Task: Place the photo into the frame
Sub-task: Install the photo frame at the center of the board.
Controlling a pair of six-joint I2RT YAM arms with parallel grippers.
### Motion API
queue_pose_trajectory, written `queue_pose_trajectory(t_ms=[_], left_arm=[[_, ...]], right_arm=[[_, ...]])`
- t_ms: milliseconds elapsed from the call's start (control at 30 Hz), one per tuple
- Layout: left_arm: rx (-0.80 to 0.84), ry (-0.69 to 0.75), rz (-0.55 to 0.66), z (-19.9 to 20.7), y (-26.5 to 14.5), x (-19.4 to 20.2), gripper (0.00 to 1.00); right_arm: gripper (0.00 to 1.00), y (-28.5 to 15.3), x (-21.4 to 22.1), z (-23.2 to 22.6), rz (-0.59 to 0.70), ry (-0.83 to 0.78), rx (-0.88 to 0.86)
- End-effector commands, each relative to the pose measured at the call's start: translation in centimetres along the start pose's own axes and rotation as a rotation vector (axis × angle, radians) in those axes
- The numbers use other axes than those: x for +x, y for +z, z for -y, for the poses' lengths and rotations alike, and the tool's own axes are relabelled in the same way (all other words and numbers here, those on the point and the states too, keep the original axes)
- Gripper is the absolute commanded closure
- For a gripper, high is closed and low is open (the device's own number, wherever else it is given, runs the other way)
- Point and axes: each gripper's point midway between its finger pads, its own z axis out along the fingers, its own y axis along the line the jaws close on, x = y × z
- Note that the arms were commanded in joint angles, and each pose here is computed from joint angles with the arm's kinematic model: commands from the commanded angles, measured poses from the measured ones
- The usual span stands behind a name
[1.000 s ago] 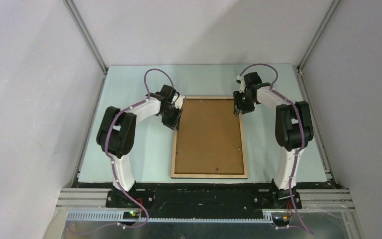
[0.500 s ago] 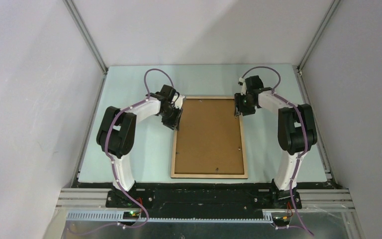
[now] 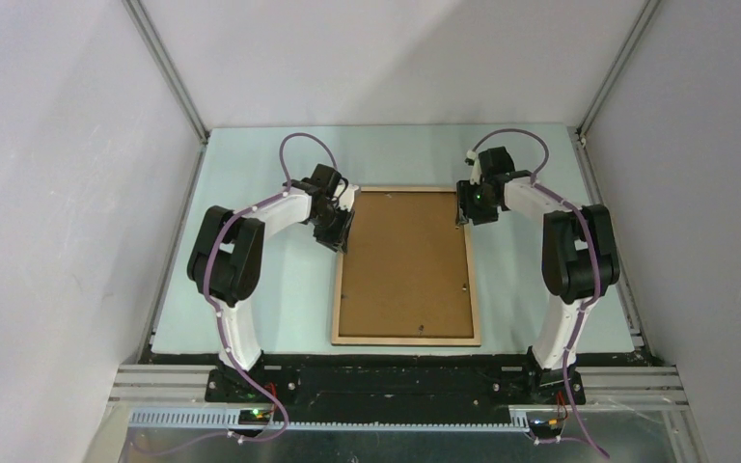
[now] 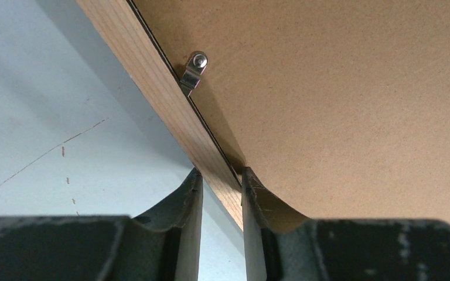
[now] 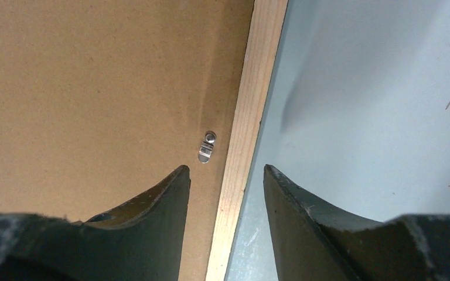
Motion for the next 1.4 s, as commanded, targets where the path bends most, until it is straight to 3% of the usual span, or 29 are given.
queue_pose_trajectory(t_ms=[0, 833, 1367], left_arm=[[0.006, 0.036, -0.027, -0.4, 2.0, 0.5, 1.00], [0.007, 0.037, -0.028, -0.4, 1.9, 0.5, 1.00], [0.012, 0.034, -0.028, -0.4, 1.8, 0.5, 1.00]], right_arm=[[0.46, -0.2, -1.7, -0.2, 0.043, -0.010, 0.012], [0.53, 2.1, -1.0, -0.3, -0.015, -0.023, 0.046], [0.70, 1.7, -0.8, -0.5, -0.027, -0.048, 0.009]])
